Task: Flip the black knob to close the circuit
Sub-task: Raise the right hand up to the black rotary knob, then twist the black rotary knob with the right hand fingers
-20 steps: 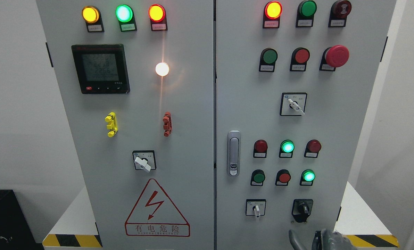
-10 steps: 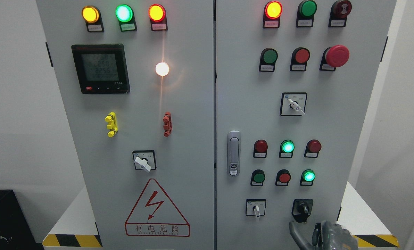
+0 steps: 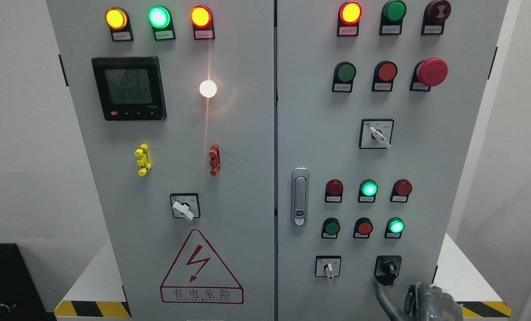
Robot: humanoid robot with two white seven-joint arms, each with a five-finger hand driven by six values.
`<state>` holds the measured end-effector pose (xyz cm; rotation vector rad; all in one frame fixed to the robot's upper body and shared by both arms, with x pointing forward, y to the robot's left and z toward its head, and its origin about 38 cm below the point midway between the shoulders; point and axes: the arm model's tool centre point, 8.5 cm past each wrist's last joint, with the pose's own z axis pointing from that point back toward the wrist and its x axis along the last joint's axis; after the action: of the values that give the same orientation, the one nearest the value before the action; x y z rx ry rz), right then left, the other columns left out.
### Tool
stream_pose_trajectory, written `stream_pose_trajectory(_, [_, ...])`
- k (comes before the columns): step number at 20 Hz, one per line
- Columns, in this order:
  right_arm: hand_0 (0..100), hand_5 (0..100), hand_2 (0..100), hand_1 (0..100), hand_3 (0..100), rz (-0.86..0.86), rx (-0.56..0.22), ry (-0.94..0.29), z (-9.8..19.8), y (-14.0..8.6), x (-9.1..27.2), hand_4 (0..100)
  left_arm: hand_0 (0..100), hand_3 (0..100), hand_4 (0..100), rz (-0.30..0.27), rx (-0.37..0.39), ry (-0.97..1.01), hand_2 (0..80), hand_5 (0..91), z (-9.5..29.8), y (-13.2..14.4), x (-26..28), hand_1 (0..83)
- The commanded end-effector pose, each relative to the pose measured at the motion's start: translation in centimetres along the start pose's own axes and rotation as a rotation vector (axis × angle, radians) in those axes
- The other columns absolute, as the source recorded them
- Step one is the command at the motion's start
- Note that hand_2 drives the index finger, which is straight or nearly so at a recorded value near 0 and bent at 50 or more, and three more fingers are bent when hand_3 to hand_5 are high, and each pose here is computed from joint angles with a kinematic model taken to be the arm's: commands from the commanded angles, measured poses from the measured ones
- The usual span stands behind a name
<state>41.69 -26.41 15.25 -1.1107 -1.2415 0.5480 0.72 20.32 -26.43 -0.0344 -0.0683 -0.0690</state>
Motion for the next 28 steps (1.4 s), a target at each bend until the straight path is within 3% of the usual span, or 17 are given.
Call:
stream_pose_trajectory(1, [0,100,88,3,100,0.000,0.005,0.029,-0.5,0.1,-0.9,95,12,0,0,0.002,-0.002,-0.002,0.0,0.0,0.0,0.0,-0.6,55.6])
stream_pose_trajectory(28, [0,100,88,3,100,-0.037,-0.004,0.067,-1.3,-1.6,-1.9,94,12,0,0,0.002,-0.003,-0.002,0.0,0.0,0.0,-0.1,-0.6,55.6])
